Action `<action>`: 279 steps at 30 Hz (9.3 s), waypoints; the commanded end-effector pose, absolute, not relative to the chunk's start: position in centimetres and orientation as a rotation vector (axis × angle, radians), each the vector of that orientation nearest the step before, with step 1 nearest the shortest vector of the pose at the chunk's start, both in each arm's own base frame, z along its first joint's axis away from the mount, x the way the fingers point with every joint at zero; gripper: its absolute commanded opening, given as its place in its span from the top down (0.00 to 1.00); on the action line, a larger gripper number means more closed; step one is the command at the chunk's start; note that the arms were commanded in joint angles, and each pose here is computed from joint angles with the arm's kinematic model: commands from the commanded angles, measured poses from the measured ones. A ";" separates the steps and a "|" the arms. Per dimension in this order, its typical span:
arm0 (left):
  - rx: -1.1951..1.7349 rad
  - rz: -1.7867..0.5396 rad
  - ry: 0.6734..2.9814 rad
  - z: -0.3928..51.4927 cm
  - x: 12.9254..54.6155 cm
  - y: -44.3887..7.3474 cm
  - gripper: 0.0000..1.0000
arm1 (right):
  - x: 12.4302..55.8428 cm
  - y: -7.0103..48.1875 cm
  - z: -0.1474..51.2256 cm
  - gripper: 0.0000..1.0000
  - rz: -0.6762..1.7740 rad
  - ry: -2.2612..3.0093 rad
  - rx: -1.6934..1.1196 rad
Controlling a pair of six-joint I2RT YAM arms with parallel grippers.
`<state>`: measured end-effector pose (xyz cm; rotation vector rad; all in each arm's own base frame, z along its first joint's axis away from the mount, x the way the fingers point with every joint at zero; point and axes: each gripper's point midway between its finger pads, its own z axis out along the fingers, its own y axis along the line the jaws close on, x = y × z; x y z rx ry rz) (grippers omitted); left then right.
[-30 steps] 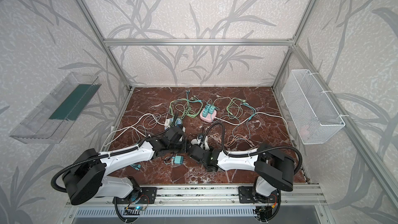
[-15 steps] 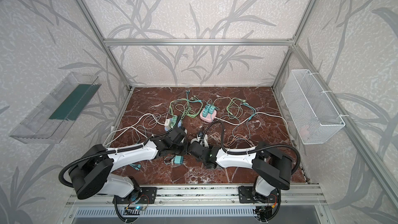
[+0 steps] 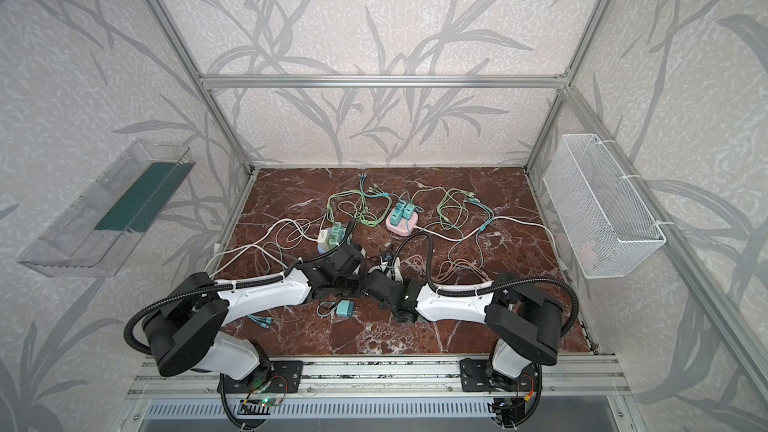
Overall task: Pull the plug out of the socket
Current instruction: 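Hold the white strip with the left gripper while the right gripper grips the pink charger, then pull the pink charger out with the right gripper while the left holds the strip, then set the pink charger on the table and open the right gripper, then move the right gripper back over the white charger in the strip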
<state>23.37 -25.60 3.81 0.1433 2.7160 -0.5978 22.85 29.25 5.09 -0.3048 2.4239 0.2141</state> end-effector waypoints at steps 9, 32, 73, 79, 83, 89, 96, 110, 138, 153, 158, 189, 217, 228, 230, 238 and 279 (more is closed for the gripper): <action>0.112 -0.597 2.693 3.8 24.6 -26.5 0.40 | 22.7 29.8 5.1 0.75 0.226 2.440 -0.320; 0.073 -0.531 2.754 2.1 24.5 -26.0 0.45 | 22.8 30.6 7.2 0.85 0.329 2.386 -0.316; 0.087 -0.465 2.815 0.7 24.1 -25.8 0.56 | 23.0 30.2 9.6 0.90 0.354 2.339 -0.312; 0.092 -0.464 2.814 0.6 24.1 -26.0 0.56 | 22.7 31.3 8.6 0.90 0.391 2.375 -0.327; 0.097 -0.455 2.814 0.6 24.0 -25.9 0.56 | 22.8 31.3 8.3 0.90 0.342 2.379 -0.360; 0.107 -0.456 2.812 0.5 24.0 -26.2 0.58 | 22.8 31.7 8.4 0.90 0.309 2.386 -0.398; 0.121 -0.443 2.821 0.2 23.9 -26.5 0.58 | 22.7 33.1 7.7 0.90 0.298 2.399 -0.439; 0.122 -0.407 2.819 -0.1 23.7 -25.8 0.59 | 23.4 31.6 9.4 0.90 0.380 2.359 -0.314; 0.121 -0.373 2.819 -0.5 23.8 -25.5 0.59 | 23.7 32.1 9.2 0.91 0.342 2.368 -0.340; 0.112 -0.381 2.815 -0.6 23.8 -25.5 0.59 | 23.8 29.7 9.4 0.90 0.355 2.366 -0.314; 0.112 -0.382 2.813 -0.5 23.7 -25.4 0.59 | 23.5 28.6 9.1 0.89 0.348 2.378 -0.311; 0.189 -0.463 2.743 1.8 24.3 -27.3 0.59 | 22.1 21.4 5.5 0.84 0.701 2.445 -0.018; 0.206 -0.485 2.718 2.4 24.1 -27.3 0.59 | 22.0 19.3 1.5 0.78 0.843 2.569 0.236; 0.202 -0.471 2.714 2.5 24.1 -27.0 0.59 | 21.6 17.3 2.1 0.58 0.747 2.575 0.299; 0.201 -0.475 2.710 2.6 24.2 -27.1 0.59 | 21.6 16.7 2.5 0.54 0.716 2.560 0.312; 0.203 -0.480 2.706 2.6 24.2 -27.1 0.59 | 21.4 15.2 3.6 0.44 0.634 2.550 0.337; 0.157 -0.474 2.683 2.7 23.9 -26.0 0.59 | 24.0 25.4 8.9 0.25 0.339 2.287 -0.409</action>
